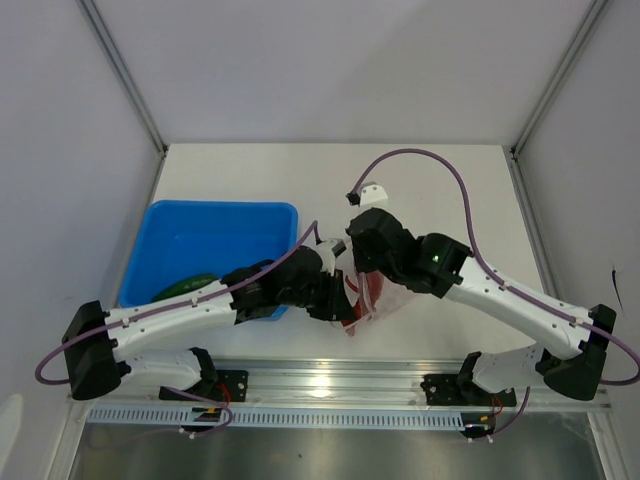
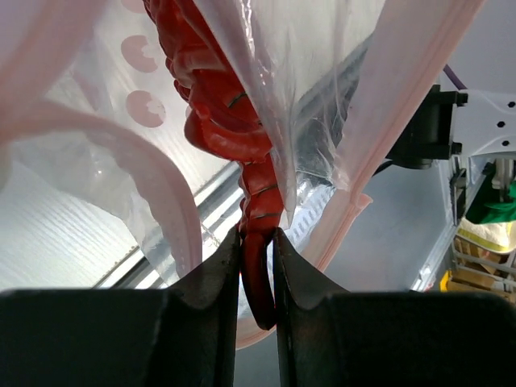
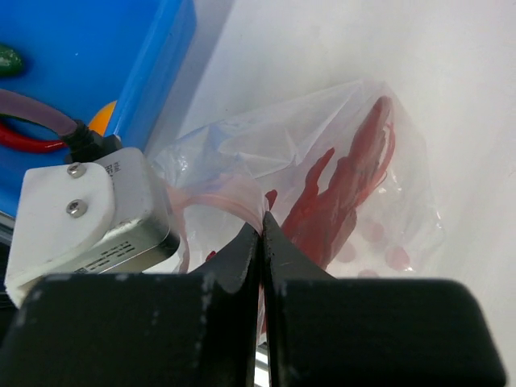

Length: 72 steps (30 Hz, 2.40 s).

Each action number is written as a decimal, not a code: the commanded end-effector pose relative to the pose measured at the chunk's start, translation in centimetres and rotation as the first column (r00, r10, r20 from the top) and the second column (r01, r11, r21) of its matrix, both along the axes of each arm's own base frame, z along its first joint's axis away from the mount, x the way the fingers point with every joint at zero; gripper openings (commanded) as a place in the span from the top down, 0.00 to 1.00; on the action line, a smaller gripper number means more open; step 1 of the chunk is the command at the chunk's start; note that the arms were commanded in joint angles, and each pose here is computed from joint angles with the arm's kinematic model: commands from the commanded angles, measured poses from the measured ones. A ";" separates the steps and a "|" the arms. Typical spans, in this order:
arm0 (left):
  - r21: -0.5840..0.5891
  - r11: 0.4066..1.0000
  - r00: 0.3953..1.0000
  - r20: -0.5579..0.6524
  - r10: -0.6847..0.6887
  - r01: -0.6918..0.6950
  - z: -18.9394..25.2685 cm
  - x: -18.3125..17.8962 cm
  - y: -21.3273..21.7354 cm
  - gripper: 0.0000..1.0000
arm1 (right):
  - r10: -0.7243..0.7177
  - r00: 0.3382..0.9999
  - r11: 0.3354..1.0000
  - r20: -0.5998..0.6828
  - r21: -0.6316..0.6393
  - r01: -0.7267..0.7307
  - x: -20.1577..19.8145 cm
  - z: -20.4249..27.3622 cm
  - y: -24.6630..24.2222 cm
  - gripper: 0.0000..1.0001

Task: Place the food in the zip-top bag and seal the zipper
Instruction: Adjust the zipper food storage bag at the center of the board.

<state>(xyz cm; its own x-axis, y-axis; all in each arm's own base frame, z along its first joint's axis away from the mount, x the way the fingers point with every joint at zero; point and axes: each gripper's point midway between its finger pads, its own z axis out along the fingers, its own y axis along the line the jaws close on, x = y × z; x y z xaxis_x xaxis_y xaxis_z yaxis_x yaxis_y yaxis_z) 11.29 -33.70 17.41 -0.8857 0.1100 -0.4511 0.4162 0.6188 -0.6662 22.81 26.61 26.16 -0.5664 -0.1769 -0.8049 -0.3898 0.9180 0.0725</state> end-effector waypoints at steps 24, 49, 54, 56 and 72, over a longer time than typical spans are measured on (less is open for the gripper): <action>-0.080 0.990 0.989 0.099 -0.112 0.120 2.3 -0.5 -1.4 0.98 | -0.081 0.994 0.996 0.077 -0.040 0.085 1.5 1.8 -2.2 1.00; -0.173 0.969 0.907 0.353 0.228 -0.176 7.5 3.5 5.7 0.03 | -0.074 0.995 0.997 0.069 0.031 0.072 -0.6 3.7 -4.1 1.00; -0.140 0.985 0.932 0.332 0.141 -0.100 5.9 3.4 3.1 0.10 | -0.066 0.996 0.995 0.065 0.081 0.061 -1.2 4.8 -4.3 1.00; -0.119 0.990 0.944 0.314 0.106 -0.072 5.0 3.5 1.8 0.12 | -0.067 0.996 0.994 0.064 0.085 0.061 -1.3 4.9 -4.4 1.00; -0.118 0.993 0.949 0.314 0.031 0.007 9.0 5.0 -3.3 1.00 | -0.139 0.989 0.988 0.057 0.076 0.135 -1.4 5.1 -6.3 1.00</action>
